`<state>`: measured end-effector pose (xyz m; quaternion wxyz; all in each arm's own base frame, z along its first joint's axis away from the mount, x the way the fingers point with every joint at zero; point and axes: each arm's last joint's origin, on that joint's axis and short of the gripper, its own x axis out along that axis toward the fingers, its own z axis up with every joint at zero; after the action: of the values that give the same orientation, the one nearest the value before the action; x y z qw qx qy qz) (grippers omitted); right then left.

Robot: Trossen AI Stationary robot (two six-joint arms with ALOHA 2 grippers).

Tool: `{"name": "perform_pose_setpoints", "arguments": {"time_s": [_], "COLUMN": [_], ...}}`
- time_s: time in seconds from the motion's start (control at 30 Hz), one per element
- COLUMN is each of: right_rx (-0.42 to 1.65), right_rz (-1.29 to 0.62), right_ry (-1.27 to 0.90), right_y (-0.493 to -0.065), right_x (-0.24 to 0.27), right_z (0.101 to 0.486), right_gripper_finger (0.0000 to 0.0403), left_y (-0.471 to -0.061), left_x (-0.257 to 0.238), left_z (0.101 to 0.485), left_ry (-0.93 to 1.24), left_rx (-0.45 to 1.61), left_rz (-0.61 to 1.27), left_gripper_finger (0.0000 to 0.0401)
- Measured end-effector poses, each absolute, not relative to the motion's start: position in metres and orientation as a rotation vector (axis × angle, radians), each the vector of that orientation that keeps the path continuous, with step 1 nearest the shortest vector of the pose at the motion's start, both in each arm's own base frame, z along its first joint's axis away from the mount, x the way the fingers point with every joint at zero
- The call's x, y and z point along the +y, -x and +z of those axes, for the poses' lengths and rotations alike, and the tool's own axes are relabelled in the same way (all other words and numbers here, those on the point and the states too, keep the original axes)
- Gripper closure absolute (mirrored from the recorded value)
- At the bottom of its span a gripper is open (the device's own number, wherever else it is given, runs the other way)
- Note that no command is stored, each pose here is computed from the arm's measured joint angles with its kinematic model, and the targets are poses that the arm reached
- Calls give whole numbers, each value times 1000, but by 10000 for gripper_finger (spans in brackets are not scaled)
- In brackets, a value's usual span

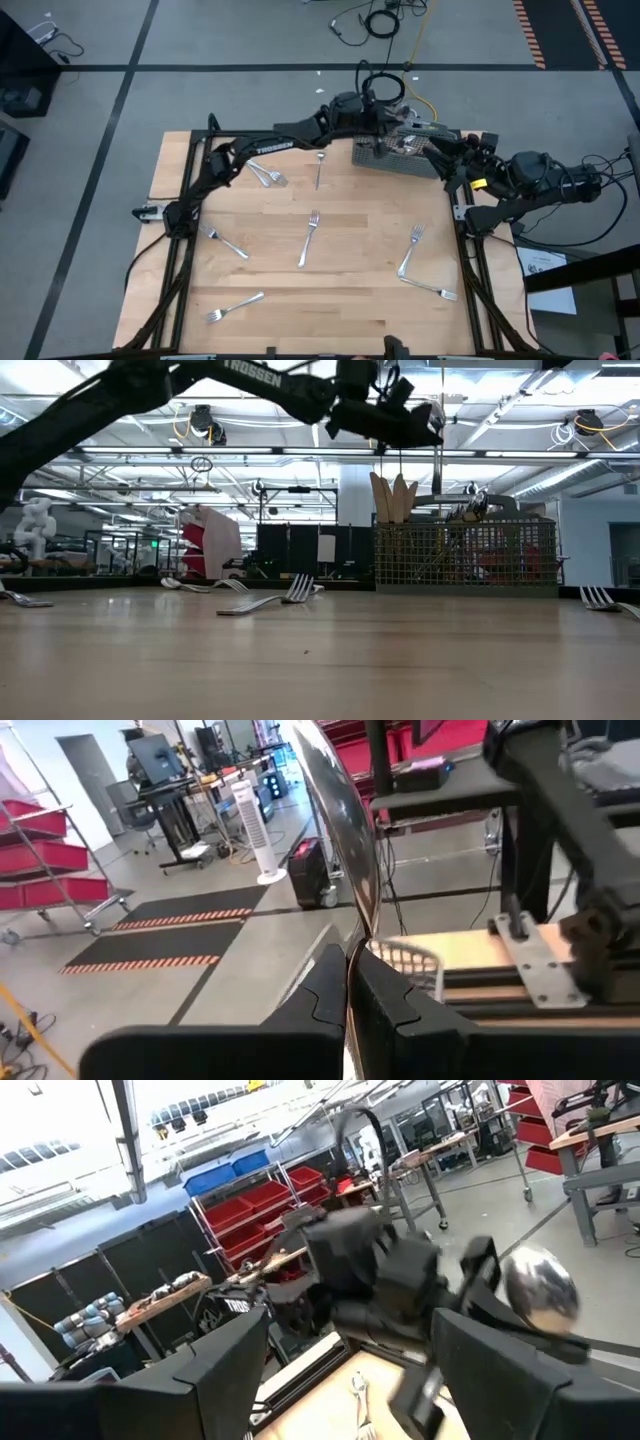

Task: Sort silverware
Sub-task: Put the silver spoon into the silverware basket

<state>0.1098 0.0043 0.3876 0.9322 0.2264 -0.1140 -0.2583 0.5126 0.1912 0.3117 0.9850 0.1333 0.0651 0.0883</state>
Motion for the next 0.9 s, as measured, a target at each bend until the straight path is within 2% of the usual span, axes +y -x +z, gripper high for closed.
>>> {"name": "perform_pose_setpoints", "arguments": {"time_s": [0.17,0.4,0.63,0.9], "right_rx": [-231,-232,-233,-237], "right_rz": [-530,-532,-532,-534], "right_ry": [-462,-462,-466,-478], "right_y": [-110,-110,-110,-110], "right_x": [4,4,4,4], "right_z": [387,387,387,387], "right_gripper_finger": [132,132,132,132], "left_y": [-523,-526,-526,-526], "left_x": [203,206,206,206], "left_z": [284,268,266,264], "left_ry": [-336,-364,-359,-354], "left_rx": [128,184,202,215], "left_rz": [220,227,224,221], "left_gripper_finger": [394,394,392,362]}}
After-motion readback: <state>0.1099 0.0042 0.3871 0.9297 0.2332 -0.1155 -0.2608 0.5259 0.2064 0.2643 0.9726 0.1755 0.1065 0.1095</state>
